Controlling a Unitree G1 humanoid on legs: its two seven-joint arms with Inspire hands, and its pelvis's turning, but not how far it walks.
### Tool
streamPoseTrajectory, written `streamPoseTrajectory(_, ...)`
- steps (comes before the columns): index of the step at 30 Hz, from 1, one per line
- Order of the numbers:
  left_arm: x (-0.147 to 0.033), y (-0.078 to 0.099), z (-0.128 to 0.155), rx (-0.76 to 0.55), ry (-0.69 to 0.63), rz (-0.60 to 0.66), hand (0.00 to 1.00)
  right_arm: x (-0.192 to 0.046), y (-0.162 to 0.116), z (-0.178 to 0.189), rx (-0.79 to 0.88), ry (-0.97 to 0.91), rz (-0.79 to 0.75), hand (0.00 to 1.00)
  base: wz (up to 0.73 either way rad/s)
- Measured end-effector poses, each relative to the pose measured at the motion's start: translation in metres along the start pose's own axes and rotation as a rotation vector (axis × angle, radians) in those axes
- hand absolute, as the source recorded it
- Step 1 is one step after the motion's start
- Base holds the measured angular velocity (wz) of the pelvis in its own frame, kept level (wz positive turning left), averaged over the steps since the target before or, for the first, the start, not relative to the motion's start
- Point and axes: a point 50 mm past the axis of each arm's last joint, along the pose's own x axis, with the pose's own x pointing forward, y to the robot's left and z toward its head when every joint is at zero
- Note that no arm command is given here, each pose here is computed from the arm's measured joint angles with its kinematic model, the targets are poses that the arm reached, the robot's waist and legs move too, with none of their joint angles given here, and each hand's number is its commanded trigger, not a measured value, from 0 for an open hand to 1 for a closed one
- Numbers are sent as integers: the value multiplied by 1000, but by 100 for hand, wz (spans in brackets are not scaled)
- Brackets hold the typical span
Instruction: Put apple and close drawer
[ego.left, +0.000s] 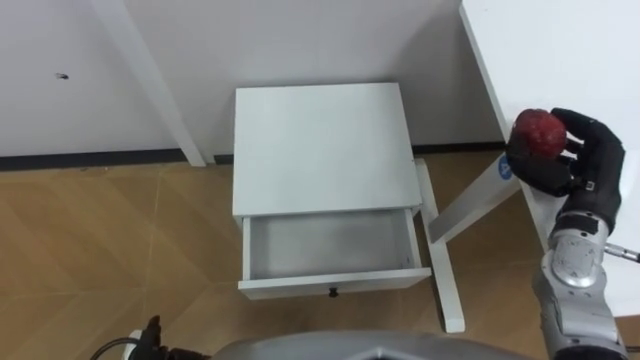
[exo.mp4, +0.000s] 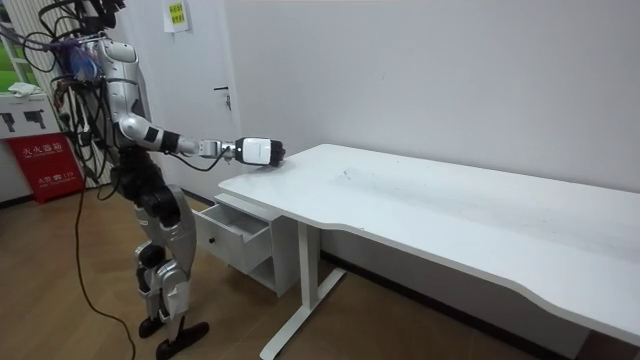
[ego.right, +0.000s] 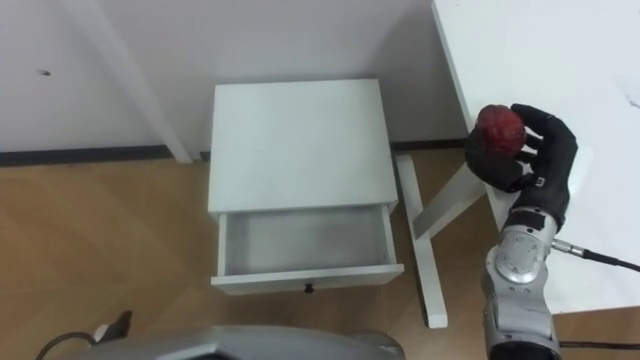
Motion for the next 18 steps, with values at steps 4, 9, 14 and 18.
streamPoseTrajectory(4, 0, 0, -1, 2, 9, 0, 0, 0, 1, 0, -2, 3, 4, 100, 0)
streamPoseTrajectory(9, -1, 0, -4, 27, 25, 3, 0, 1, 5, 1, -4, 14, 28, 100, 0)
streamPoseTrajectory(14, -1, 0, -7, 34, 34, 4, 0, 1, 7, 0, -11, 18, 54, 100, 0)
streamPoseTrajectory(18, 0, 0, 0, 51, 16, 5, 0, 0, 10, 0, -53, 5, 99, 100, 0)
